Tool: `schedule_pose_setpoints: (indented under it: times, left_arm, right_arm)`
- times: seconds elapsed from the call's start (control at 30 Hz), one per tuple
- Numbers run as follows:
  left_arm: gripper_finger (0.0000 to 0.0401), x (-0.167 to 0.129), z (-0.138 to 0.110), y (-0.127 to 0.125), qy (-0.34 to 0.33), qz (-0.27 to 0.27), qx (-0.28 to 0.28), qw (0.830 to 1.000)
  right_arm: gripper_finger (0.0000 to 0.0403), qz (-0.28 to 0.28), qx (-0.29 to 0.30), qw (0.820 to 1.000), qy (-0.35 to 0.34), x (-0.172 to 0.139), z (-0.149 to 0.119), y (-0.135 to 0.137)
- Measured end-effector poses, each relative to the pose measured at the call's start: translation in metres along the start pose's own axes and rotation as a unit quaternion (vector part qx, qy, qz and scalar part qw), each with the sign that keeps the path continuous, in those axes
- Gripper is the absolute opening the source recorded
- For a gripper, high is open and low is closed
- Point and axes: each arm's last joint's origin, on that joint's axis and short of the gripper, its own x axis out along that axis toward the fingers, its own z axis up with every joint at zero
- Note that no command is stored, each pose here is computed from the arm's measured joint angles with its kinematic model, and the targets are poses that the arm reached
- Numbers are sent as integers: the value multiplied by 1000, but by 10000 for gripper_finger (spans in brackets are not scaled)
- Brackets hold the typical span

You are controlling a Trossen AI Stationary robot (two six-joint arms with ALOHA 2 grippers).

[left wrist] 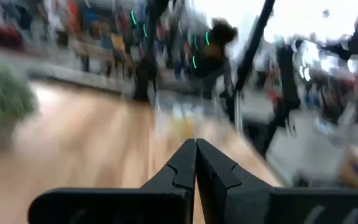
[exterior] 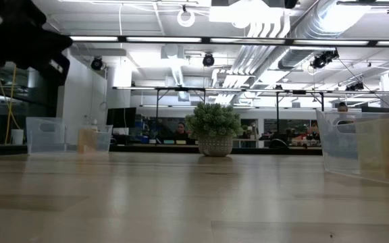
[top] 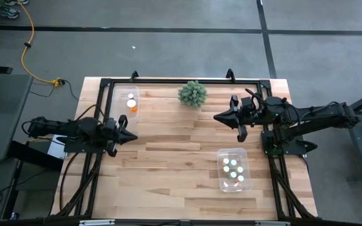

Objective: Pick and place medicine bottles into bin by pill shape (circle, oval)
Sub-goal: Return to Home Position

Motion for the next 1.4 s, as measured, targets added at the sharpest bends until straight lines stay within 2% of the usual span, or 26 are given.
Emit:
schedule_pose_setpoints:
  times: [0.03, 0.23, 0.4, 0.6, 0.73, 1.0, 1.4]
  left_arm:
    - [0, 0, -3, 0, 17, -4, -1, 1000]
    - [0, 0, -1, 4, 5, 33, -19, 999]
    - [0, 0, -2, 5, 10, 39, -20, 999]
    - [0, 0, -2, 5, 10, 39, -20, 999]
    - [1, 0, -2, 5, 10, 38, -20, 999]
    - [3, 0, -2, 5, 10, 38, -20, 999]
    - [3, 0, -1, 5, 10, 38, -20, 999]
  right_arm:
    - [0, 11, 0, 1000, 3, 0, 0, 1]
    - [0, 66, 5, 998, 23, -13, 4, 5]
    - [0, 77, 6, 994, 77, -52, 3, 5]
    - [0, 67, 0, 997, 30, -109, -15, -4]
    - [0, 65, -4, 998, -18, -130, -32, -11]
    - [0, 51, -29, 997, -49, -136, -73, -25]
    - [0, 43, -29, 995, -91, -119, -137, -44]
